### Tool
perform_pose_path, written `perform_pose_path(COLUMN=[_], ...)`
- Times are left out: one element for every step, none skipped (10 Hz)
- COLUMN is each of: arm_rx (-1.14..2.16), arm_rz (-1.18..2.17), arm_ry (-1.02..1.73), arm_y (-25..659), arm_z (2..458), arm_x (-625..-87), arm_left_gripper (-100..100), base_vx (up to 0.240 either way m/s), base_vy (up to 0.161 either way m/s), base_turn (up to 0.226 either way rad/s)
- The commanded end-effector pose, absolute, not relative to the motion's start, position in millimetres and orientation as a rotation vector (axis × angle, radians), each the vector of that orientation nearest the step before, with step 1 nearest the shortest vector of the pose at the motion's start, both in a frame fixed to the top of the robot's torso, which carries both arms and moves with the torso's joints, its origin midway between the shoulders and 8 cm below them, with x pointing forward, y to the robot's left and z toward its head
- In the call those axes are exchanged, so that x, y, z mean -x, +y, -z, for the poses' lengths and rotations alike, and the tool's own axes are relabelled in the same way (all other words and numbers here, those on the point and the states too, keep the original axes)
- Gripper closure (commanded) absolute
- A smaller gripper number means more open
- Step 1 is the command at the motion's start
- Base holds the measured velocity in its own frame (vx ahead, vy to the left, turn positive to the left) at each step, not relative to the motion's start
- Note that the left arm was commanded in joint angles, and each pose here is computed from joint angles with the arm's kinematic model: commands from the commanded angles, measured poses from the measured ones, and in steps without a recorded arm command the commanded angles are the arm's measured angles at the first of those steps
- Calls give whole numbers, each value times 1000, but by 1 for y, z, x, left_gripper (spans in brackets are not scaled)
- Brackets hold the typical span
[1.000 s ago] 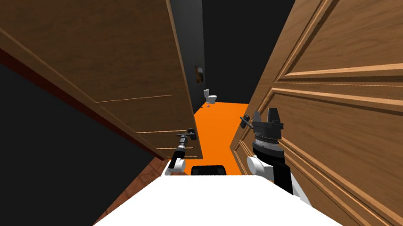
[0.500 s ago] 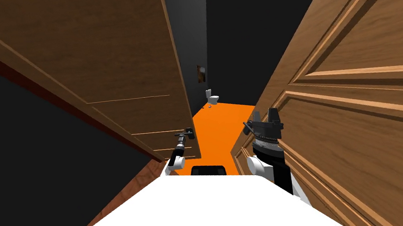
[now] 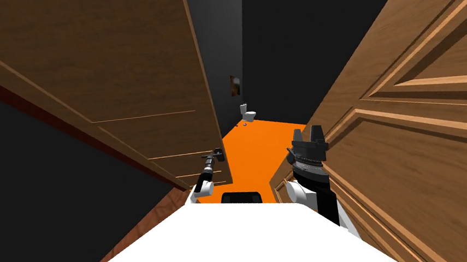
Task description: Push the door open
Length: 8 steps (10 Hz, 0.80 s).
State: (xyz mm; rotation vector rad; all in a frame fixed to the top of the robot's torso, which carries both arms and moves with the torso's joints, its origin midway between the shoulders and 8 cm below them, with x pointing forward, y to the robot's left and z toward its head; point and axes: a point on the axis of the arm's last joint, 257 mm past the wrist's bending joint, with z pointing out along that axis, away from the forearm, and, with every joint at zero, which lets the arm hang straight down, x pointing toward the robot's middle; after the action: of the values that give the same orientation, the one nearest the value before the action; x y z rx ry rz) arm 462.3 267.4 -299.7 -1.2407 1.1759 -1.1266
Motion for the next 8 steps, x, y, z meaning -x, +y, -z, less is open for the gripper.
perform_pose_path(arm_rx=[1223, 1224, 1226, 1233, 1240, 1252, 1265, 1278], arm_rz=[1107, 1100, 1095, 1088, 1086, 1084, 1085, 1088], arm_ry=[1159, 1154, 1149, 1139, 1131, 1118, 1105, 1092], arm_y=[278, 280, 281, 282, 282, 281, 279, 276], arm_z=[292, 292, 292, 292, 292, 292, 292, 292], arm_x=[-464, -464, -464, -464, -464, -464, -464, -464], arm_left_gripper=[100, 100, 100, 100, 100, 100, 100, 100], base_vx=[218, 235, 213, 236, 233, 225, 207, 215], base_vy=[-42, -58, -75, -42, -50, -82, -101, -103], base_turn=[161, 135, 111, 159, 110, 122, 140, 149])
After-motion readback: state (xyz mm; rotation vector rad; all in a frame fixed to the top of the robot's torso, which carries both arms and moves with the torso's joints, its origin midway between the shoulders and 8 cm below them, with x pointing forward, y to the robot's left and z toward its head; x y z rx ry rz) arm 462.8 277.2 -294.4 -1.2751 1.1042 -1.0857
